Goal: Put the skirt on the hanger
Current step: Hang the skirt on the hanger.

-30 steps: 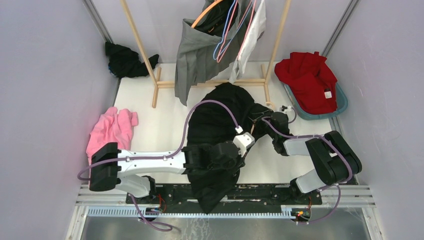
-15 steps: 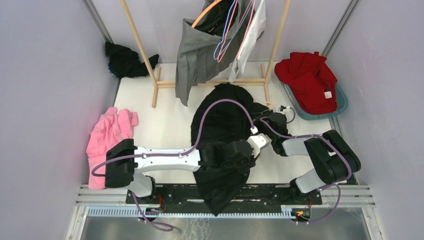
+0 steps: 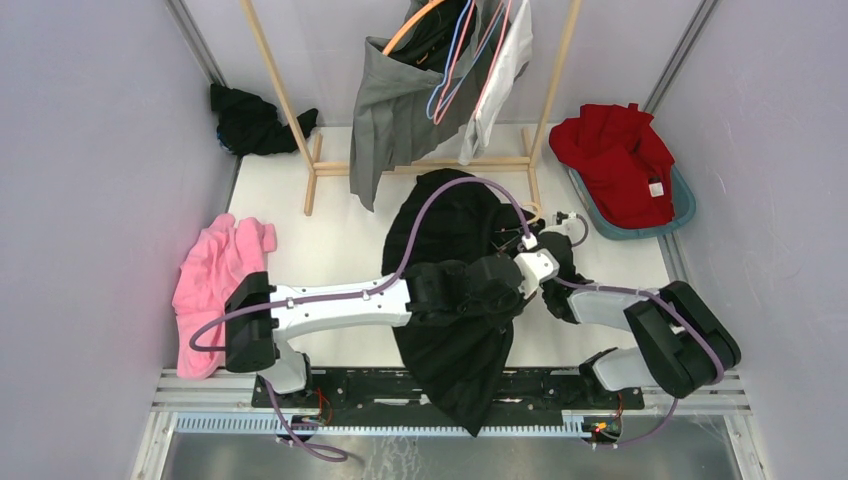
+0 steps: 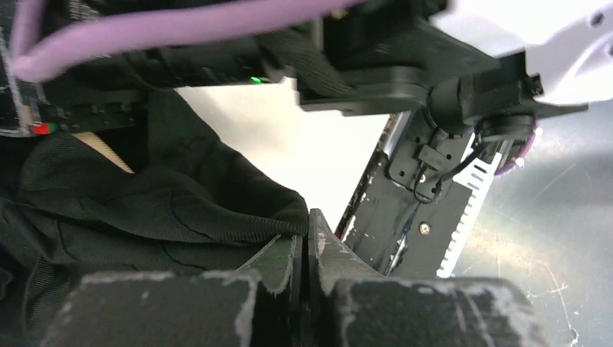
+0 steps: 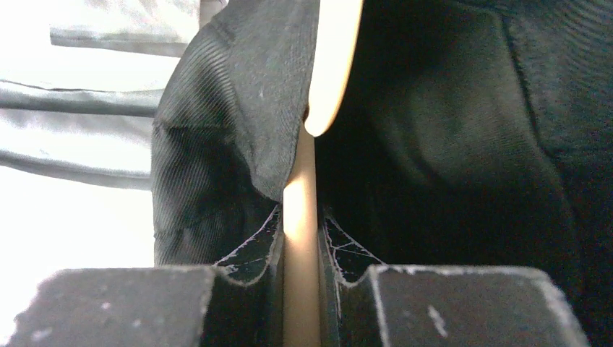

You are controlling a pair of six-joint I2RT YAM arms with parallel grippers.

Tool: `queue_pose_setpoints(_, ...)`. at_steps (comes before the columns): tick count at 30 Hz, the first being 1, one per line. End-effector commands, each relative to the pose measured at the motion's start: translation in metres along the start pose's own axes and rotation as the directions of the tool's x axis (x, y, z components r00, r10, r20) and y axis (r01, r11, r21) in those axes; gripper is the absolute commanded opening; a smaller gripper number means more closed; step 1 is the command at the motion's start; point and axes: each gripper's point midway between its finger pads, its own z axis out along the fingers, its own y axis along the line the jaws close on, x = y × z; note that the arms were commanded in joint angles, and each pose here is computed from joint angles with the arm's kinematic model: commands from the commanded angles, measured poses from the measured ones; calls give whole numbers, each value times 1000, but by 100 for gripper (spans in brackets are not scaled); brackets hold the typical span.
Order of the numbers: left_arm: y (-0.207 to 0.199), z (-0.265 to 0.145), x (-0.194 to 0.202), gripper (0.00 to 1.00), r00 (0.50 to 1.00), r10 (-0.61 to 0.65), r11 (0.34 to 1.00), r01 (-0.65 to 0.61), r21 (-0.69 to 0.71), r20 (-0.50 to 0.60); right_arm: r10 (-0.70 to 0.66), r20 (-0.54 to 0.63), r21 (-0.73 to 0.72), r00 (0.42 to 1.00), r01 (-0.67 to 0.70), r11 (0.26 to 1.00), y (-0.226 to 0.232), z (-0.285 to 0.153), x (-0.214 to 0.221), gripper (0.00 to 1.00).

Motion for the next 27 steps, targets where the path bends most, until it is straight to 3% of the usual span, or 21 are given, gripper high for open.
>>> queue_pose_setpoints(1, -5, -28, -94, 3, 955, -17, 994, -15, 106, 296, -132, 38, -26, 990, 133, 991, 13, -10, -10, 1)
queue_pose_setpoints(8, 35, -34, -123, 4, 928, -42, 998, 23, 56, 371, -233, -90, -66, 968, 228, 972, 17, -26, 11, 1)
queue_pose_setpoints(13, 64, -31, -135, 4, 916, -56, 998, 61, -1, 398, -331, -221, -157, 917, 302, 940, 42, -33, 31, 1)
queue_pose_setpoints(19, 94, -46, -149, 7, 879, -81, 992, 118, -49, 470, -483, -369, -248, 794, 417, 874, 53, -60, 54, 1)
queue_pose_setpoints(24, 94, -50, -148, 11, 886, -93, 991, 126, -43, 454, -637, -426, -387, 643, 507, 770, 74, -89, 64, 1)
queue_pose_setpoints(27, 99, -52, -139, 19, 886, -114, 986, 157, -60, 450, -705, -428, -423, 566, 564, 709, 78, -96, 65, 1)
